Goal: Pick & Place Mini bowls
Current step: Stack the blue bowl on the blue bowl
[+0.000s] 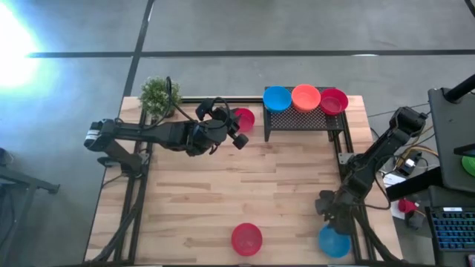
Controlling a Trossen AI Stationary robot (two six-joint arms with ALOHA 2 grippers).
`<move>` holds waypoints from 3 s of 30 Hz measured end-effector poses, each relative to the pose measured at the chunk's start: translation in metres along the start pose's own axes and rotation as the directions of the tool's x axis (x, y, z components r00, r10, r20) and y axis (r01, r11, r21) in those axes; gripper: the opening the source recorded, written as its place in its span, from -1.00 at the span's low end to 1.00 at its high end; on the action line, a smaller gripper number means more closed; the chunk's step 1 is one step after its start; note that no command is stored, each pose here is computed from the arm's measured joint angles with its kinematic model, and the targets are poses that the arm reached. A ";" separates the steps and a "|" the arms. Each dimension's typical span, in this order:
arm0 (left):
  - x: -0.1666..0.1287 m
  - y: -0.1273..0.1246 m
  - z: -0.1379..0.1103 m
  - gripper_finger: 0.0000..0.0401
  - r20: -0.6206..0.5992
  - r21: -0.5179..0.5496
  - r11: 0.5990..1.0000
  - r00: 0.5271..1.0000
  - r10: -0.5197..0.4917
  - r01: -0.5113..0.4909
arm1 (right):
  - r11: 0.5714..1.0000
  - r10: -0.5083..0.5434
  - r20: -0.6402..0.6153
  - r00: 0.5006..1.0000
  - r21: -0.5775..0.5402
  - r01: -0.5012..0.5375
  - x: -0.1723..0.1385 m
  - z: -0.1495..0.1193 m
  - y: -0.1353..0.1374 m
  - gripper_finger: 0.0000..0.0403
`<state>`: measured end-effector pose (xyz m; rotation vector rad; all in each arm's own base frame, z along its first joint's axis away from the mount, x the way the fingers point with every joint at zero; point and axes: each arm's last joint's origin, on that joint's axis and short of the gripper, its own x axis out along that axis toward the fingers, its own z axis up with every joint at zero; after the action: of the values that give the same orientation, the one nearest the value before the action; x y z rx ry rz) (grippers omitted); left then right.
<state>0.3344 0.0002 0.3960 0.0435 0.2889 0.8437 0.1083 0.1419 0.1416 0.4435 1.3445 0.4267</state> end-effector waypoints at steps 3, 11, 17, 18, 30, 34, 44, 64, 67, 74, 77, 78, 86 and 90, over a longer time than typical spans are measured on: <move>0.001 0.000 0.000 -0.58 0.000 -0.009 1.000 1.000 0.002 -0.002 | 1.000 -0.006 -0.005 1.000 0.006 0.006 0.002 -0.002 -0.003 -0.25; 0.004 0.004 0.000 -0.58 -0.002 -0.013 1.000 1.000 0.015 -0.015 | 0.999 0.039 0.026 0.999 -0.012 -0.039 0.006 -0.003 -0.006 -0.31; 0.004 0.004 0.000 -0.58 -0.002 -0.020 1.000 1.000 0.015 -0.015 | 1.000 0.028 0.016 0.999 -0.008 -0.028 0.008 -0.005 -0.010 -0.45; 0.004 0.004 0.000 -0.58 -0.002 -0.023 1.000 1.000 0.015 -0.015 | 1.000 0.029 0.016 0.999 -0.010 -0.028 0.008 -0.005 -0.010 -0.49; 0.004 0.004 0.000 -0.58 -0.003 -0.033 0.999 1.000 0.016 -0.016 | 0.989 0.044 0.028 0.999 0.137 -0.048 0.005 -0.002 -0.005 -0.95; 0.004 0.004 0.000 -0.58 -0.005 -0.030 0.999 1.000 0.017 -0.017 | 0.981 0.079 0.050 0.996 0.176 -0.086 -0.001 0.004 0.006 -0.96; 0.004 0.004 -0.001 -0.58 -0.012 0.067 0.998 1.000 0.018 -0.017 | 0.949 0.132 0.181 0.975 0.260 -0.177 -0.045 0.044 0.056 -0.96; -0.014 0.025 0.009 -0.58 -0.003 0.149 0.989 1.000 0.016 -0.015 | 0.762 -0.512 0.433 0.742 0.628 0.158 -0.207 0.104 0.050 -0.96; -0.017 0.028 0.011 -0.58 0.003 0.143 0.990 1.000 0.015 -0.015 | 0.742 -0.558 0.460 0.691 0.650 0.166 -0.229 0.113 0.036 -0.96; -0.019 0.030 0.013 -0.58 0.006 0.137 0.991 1.000 0.003 -0.004 | 0.694 -0.673 0.506 0.539 0.685 0.224 -0.294 0.123 0.002 -0.96; -0.019 0.030 0.013 -0.58 0.005 0.137 0.991 1.000 -0.002 0.001 | 0.667 -0.703 0.518 0.486 0.717 0.200 -0.321 0.119 -0.013 -0.96; -0.019 0.030 0.013 -0.58 0.005 0.137 0.991 1.000 -0.003 0.002 | 0.666 -0.706 0.521 0.479 0.718 0.200 -0.328 0.118 -0.017 -0.96; -0.019 0.030 0.013 -0.58 0.005 0.123 0.992 1.000 -0.005 0.004 | 0.691 -0.706 0.517 0.484 0.653 0.310 -0.367 0.128 -0.054 -0.96; -0.019 0.030 0.013 -0.58 0.005 0.100 0.995 1.000 -0.005 0.004 | 0.718 -0.685 0.496 0.533 0.584 0.379 -0.375 0.144 -0.080 -0.96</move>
<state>0.3041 0.0068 0.4172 0.1385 0.3258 0.8239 0.1885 -0.1343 0.4329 0.4296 0.7369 -0.5594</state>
